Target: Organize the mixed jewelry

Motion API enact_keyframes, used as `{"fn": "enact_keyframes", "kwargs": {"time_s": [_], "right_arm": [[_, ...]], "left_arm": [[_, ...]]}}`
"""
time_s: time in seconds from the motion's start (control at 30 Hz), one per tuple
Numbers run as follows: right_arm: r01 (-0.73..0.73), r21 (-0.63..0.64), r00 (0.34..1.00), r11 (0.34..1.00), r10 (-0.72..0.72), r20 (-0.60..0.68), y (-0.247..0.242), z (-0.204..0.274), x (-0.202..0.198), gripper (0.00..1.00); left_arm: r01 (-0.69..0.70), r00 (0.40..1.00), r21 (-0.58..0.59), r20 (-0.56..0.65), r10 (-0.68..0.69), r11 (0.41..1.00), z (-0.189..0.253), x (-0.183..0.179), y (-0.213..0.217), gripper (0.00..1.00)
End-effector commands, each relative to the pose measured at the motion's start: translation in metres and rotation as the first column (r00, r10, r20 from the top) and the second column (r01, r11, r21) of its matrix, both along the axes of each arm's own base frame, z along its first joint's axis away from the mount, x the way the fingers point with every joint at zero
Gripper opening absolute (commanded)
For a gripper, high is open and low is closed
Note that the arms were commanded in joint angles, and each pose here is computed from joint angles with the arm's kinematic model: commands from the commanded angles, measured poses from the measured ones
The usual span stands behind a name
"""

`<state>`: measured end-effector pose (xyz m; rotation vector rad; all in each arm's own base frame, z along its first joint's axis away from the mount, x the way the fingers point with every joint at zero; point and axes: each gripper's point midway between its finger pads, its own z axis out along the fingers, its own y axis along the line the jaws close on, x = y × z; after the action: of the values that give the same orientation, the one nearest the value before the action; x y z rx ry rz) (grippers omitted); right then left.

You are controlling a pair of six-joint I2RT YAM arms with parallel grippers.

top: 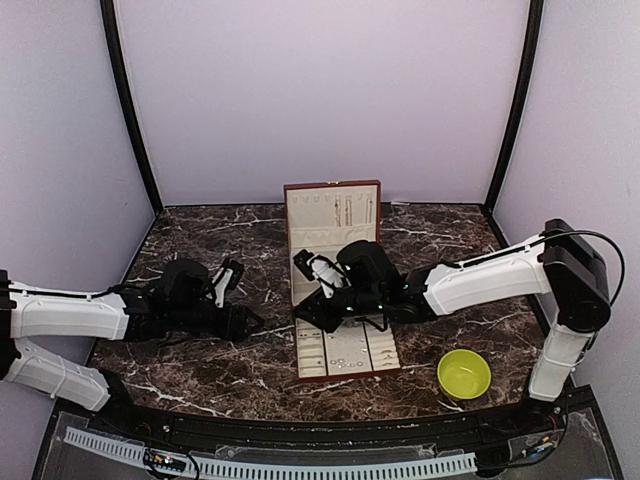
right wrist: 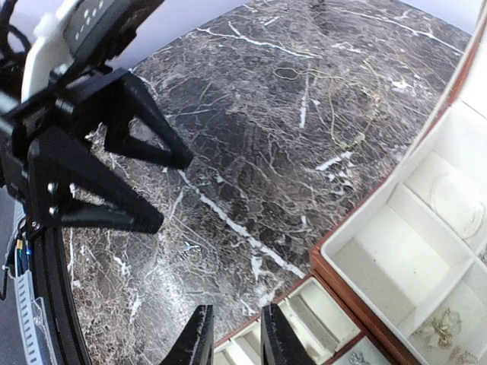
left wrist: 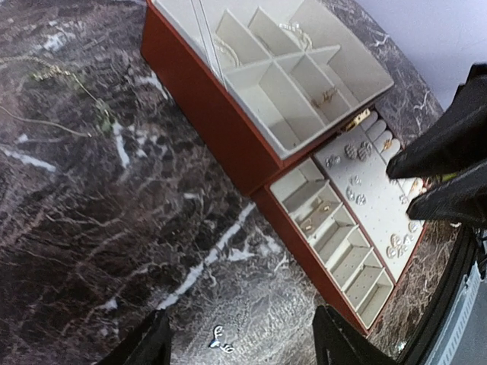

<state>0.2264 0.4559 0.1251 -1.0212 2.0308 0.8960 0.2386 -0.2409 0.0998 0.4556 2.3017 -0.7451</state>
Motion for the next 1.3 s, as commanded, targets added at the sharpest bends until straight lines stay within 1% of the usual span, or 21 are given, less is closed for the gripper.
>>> {"fn": "enact_keyframes", "kwargs": {"time_s": [0.0,0.17,0.27,0.43,0.53,0.8,1.0,1.27], "right_arm": [[0.049,0.076,0.998,0.996,-0.052,0.034,-0.013,0.022,0.014,0.25],[0.077,0.077,0.996,0.994,-0.081,0.043,-0.030,0.024,0.018,0.30],[0.088,0.075,0.995,0.993,-0.091,0.041,-0.034,0.022,0.020,0.30],[0.103,0.091,0.994,0.991,-0.107,0.036,-0.034,0.024,0.022,0.31],[0.110,0.096,0.993,0.989,-0.113,0.031,-0.033,0.024,0.024,0.34],[0.126,0.094,0.991,0.988,-0.129,0.027,-0.032,0.023,0.027,0.35],[0.146,0.089,0.989,0.985,-0.148,0.025,-0.034,0.022,0.029,0.36],[0.166,0.092,0.986,0.982,-0.168,0.020,-0.035,0.022,0.032,0.37]], "left_arm": [[-0.015,0.998,0.035,-0.062,0.017,0.999,-0.018,-0.003,-0.014,0.66],[-0.016,0.994,0.026,-0.103,0.019,1.000,-0.029,-0.003,-0.028,0.66],[-0.021,0.992,0.029,-0.122,0.025,0.999,-0.036,-0.004,-0.029,0.66],[-0.011,0.990,0.037,-0.142,0.016,0.999,-0.045,-0.006,-0.032,0.66],[-0.010,0.988,0.037,-0.152,0.016,0.999,-0.048,-0.007,-0.032,0.66],[0.003,0.985,0.021,-0.173,0.001,1.000,-0.058,-0.011,-0.035,0.66],[0.059,0.982,0.022,-0.183,-0.054,0.998,-0.065,-0.015,-0.045,0.66],[0.184,0.966,-0.004,-0.186,-0.181,0.983,-0.067,-0.028,-0.072,0.66]]}}
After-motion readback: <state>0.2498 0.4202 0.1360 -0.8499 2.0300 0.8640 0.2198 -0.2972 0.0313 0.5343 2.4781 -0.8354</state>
